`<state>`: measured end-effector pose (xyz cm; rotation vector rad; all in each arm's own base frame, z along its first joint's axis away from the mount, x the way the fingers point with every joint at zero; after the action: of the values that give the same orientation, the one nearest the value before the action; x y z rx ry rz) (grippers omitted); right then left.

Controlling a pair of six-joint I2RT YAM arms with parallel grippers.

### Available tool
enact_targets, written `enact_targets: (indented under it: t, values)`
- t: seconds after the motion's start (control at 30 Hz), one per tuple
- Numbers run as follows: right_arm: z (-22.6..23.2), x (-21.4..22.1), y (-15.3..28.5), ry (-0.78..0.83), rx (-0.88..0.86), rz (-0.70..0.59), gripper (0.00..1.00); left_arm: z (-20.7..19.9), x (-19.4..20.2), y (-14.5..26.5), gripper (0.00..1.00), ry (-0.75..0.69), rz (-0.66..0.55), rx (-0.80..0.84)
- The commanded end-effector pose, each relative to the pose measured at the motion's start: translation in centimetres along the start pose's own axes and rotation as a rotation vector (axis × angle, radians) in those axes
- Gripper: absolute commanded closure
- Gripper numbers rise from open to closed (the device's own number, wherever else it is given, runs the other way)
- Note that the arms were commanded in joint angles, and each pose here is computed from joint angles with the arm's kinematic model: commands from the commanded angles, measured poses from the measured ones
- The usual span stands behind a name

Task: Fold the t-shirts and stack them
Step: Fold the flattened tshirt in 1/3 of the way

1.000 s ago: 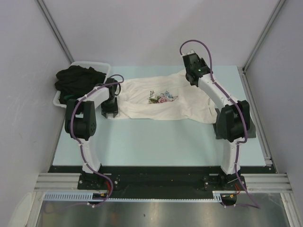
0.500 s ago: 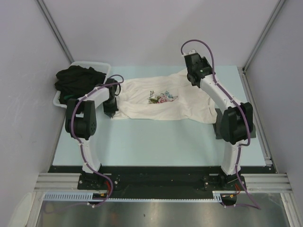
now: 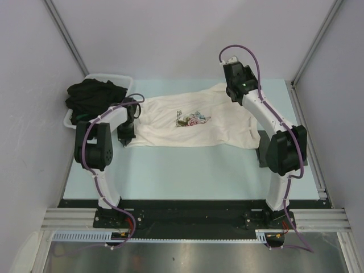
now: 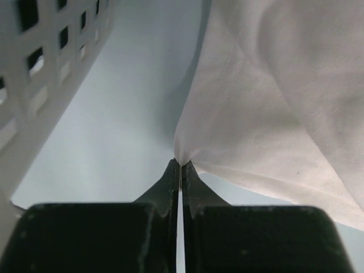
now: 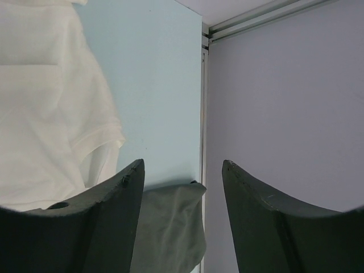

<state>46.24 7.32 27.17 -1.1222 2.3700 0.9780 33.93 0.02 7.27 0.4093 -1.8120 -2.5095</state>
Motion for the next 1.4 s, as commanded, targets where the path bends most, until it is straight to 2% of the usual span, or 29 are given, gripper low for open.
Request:
enact_targets:
  t: [0.0,0.23,0.4,0.5,0.6,0.8,0.97,1.1,1.27,1.37]
  values:
    - [-2.7,-1.0,1.9,-0.074,0.029,-0.063,0.38,3.4,0.3,1.6,1.0,0.007,-0.013,-0.091]
    - [-3.1,0.2,1.7,-0.078,0.032,-0.048,0.37,4.2,0.7,1.6,1.0,0.013,0.01,-0.108]
    - [-3.4,1.2,1.2,-0.098,0.04,-0.027,0.32,4.5,0.7,2.1,0.99,0.017,0.008,-0.12]
    - [-3.6,1.5,1.4,-0.107,0.043,-0.02,0.3,4.4,0.3,2.8,0.89,0.025,-0.003,-0.1]
    - [-3.5,1.7,1.5,-0.107,0.037,-0.018,0.29,4.1,-0.5,3.8,0.72,0.036,-0.028,-0.061]
    - [-2.2,2.6,1.1,-0.123,-0.013,0.018,0.26,3.5,-1.5,5.3,0.57,0.038,-0.049,0.003]
    - [-1.1,4.2,0.5,-0.123,-0.038,0.09,0.26,3.2,-1.8,5.9,0.53,0.027,-0.055,0.035]
    - [-0.1,5.7,-0.6,-0.208,-0.092,0.171,0.26,3.4,-2.0,6.5,0.52,0.025,-0.065,0.04]
    - [2.4,8.3,-2.2,-0.269,-0.225,0.308,0.31,2.2,-3.3,8.7,0.51,0.034,-0.131,0.122]
    - [4.0,8.8,-3.0,-0.314,-0.29,0.335,0.33,1.3,-3.5,9.5,0.51,0.016,-0.146,0.152]
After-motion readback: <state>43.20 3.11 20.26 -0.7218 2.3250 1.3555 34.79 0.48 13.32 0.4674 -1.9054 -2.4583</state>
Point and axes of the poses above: each gripper's point midway between its finger pads, its own y axis back along the fingers, its own z axis along the line the jaws close on, x = y × z, the point moved 5 cm from there along y, back along the fingers
